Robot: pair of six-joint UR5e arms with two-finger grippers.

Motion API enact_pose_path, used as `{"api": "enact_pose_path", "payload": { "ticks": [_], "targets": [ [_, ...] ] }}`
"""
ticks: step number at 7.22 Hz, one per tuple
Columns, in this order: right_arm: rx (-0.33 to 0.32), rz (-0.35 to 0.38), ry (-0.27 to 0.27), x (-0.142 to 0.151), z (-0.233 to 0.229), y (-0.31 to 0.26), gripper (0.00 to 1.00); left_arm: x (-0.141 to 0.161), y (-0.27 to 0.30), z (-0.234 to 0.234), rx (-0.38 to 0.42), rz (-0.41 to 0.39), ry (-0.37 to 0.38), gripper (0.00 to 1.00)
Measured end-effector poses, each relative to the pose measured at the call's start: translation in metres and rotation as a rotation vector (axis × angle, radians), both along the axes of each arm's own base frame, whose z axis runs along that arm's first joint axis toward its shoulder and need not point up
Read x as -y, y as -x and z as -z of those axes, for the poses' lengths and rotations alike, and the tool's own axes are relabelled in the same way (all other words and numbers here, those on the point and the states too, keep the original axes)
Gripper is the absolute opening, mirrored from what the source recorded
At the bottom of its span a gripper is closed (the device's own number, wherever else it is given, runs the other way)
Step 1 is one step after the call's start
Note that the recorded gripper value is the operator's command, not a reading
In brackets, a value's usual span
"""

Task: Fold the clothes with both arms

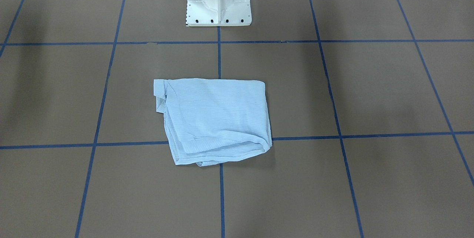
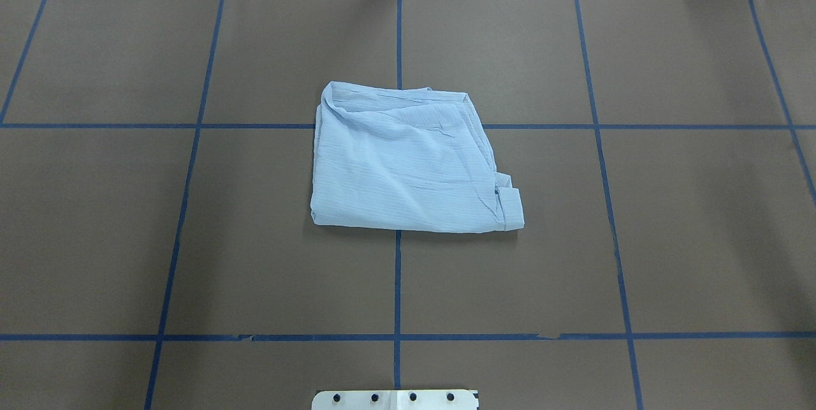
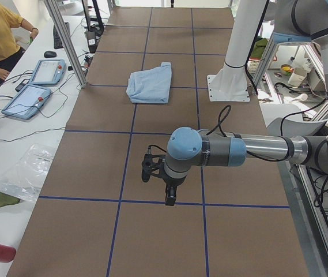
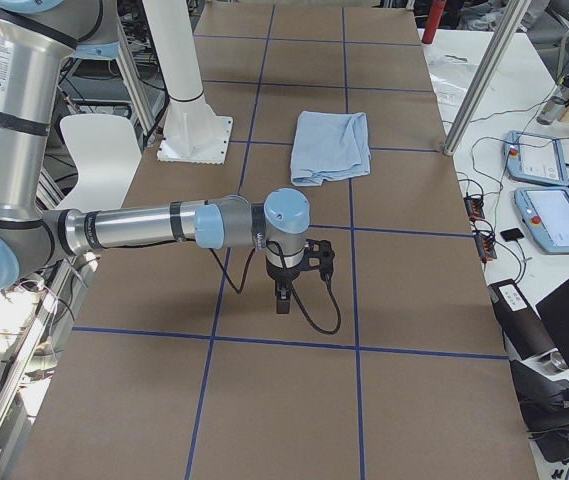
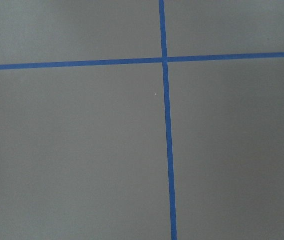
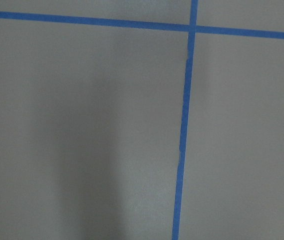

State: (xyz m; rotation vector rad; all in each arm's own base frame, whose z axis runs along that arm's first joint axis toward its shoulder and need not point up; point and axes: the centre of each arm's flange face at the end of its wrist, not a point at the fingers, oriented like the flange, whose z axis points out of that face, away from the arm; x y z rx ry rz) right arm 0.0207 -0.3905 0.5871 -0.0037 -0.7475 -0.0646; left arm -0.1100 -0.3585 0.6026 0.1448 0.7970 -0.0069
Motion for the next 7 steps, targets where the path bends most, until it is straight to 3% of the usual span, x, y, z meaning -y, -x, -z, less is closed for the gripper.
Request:
{"api": "enact_pose_path", "payload": {
  "ticks": [2, 7],
  "targets": [
    [-0.002, 0.001, 0.018, -0.004, -0.008, 0.0, 1.0, 0.005, -0.009, 0.0, 0.039, -0.032, -0.006, 1.0],
    [-0.002, 0.006, 0.057, -0.006, -0.029, -0.001, 1.0, 0.016, -0.011, 0.012, 0.051, -0.035, -0.061, 1.0]
  ]
}}
